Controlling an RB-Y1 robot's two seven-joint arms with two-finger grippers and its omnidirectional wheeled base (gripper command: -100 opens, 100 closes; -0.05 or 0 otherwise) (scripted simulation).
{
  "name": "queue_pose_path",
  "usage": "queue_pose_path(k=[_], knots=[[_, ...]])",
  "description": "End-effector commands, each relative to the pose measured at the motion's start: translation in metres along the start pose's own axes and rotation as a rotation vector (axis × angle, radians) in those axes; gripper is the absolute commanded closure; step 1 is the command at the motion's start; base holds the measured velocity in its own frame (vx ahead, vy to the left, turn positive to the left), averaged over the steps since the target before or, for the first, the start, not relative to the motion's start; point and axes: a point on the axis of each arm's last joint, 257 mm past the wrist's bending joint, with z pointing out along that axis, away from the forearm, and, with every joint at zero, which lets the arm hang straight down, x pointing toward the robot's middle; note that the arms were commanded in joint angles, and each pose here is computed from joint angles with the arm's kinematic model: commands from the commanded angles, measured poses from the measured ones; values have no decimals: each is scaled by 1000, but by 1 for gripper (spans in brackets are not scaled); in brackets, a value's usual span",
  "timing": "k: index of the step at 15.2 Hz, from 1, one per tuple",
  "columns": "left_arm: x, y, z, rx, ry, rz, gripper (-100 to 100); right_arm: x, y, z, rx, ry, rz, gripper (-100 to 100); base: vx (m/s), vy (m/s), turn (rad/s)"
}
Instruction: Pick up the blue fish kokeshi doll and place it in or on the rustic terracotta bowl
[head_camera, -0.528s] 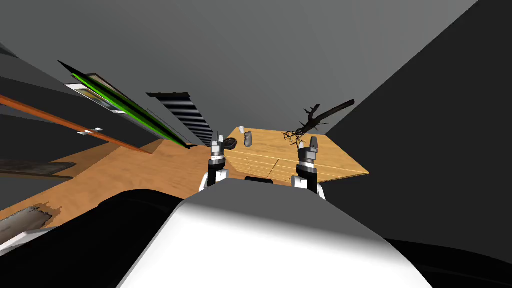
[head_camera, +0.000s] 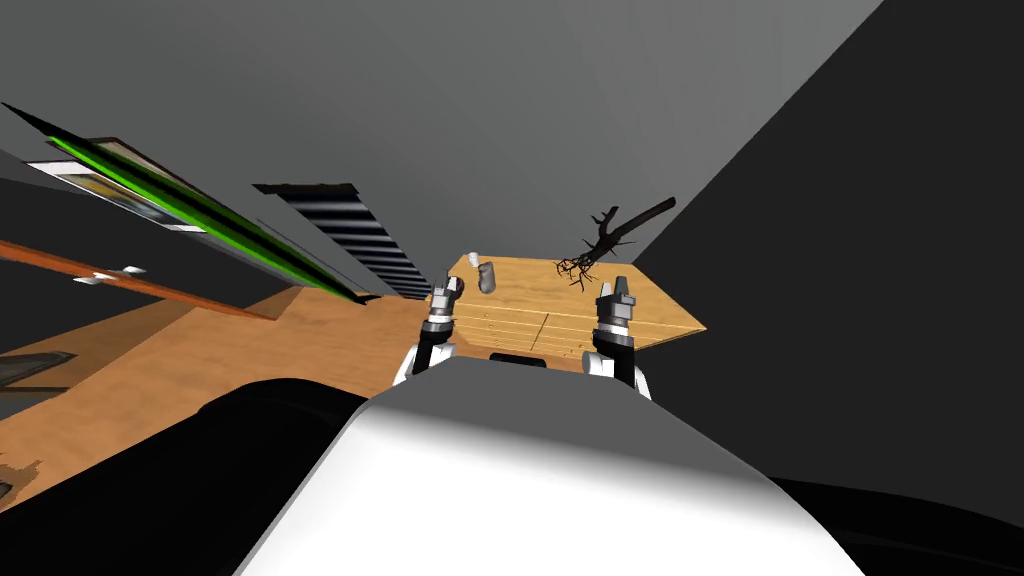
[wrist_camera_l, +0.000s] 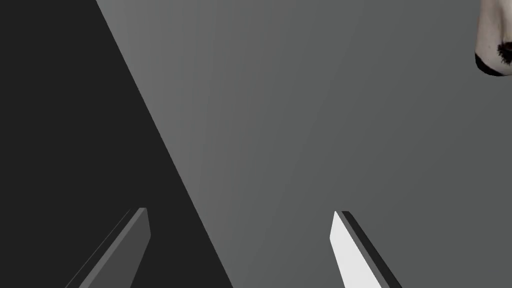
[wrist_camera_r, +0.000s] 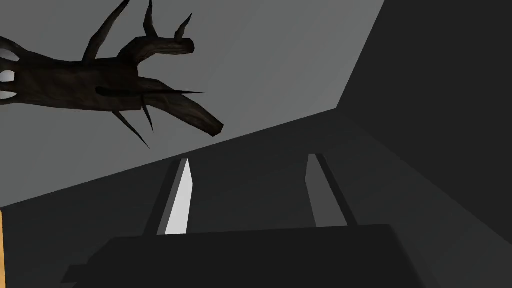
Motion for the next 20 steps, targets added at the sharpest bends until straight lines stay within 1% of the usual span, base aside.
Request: queue_pose_path(k=[1,2,3,4,5,6,7,8,9,10,11,12,13,14,15,16,17,18,19,20], knots=[[13,12,-7,-24,51,-45,-100,0,0,0,0,0,0,0,-28,-61,-185],[13,12,-7,-24,53,-44,-100,0,0,0,0,0,0,0,-24,-63,-157],[22,22,-15,-48,87,-84,-100,0,0,0,0,0,0,0,-34,-72,-184],[23,22,-15,-47,94,-80,-100,0,0,0,0,0,0,0,-36,-69,-173],[32,33,-24,-77,121,-127,-100,0,0,0,0,0,0,0,-36,-90,-262],[33,33,-24,-76,136,-119,-100,0,0,0,0,0,0,0,-38,-90,-190],[42,44,-35,-111,160,-170,-100,0,0,0,0,0,0,0,-31,-100,-232],[43,45,-35,-111,179,-161,-100,0,0,0,0,0,0,0,-27,-91,-175],[43,45,-35,-111,179,-161,-100,0,0,0,0,0,0,0,-19,-53,-41],[53,57,-49,-151,212,-209,-100,0,0,0,0,0,0,0,-19,-48,-165],[53,57,-49,-151,223,-203,-100,0,0,0,0,0,0,0,-20,-48,-216],[62,70,-64,-197,249,-256,-100,0,0,0,0,0,0,0,-22,-73,-327],[62,71,-65,-198,265,-247,-100,0,0,0,0,0,0,0,-28,-85,-243],[62,71,-65,-198,268,-246,-100,0,0,0,0,0,0,0,-22,-67,-37],[70,84,-83,-250,294,-298,-100,0,0,0,0,0,0,0,-25,-82,-151],[70,85,-84,-251,310,-289,-100,0,0,0,0,0,0,0,-24,-79,-214],[70,85,-84,-252,312,-288,-100,0,0,0,0,0,0,0,-12,-48,-90],[77,99,-104,-309,337,-338,-100,0,0,0,0,0,0,0,-13,-62,-226],[77,99,-105,-311,353,-330,-100,0,0,0,0,0,0,0,-15,-65,-230],[77,99,-105,-311,356,-328,-100,0,0,0,0,0,0,0,-10,-46,-66]])
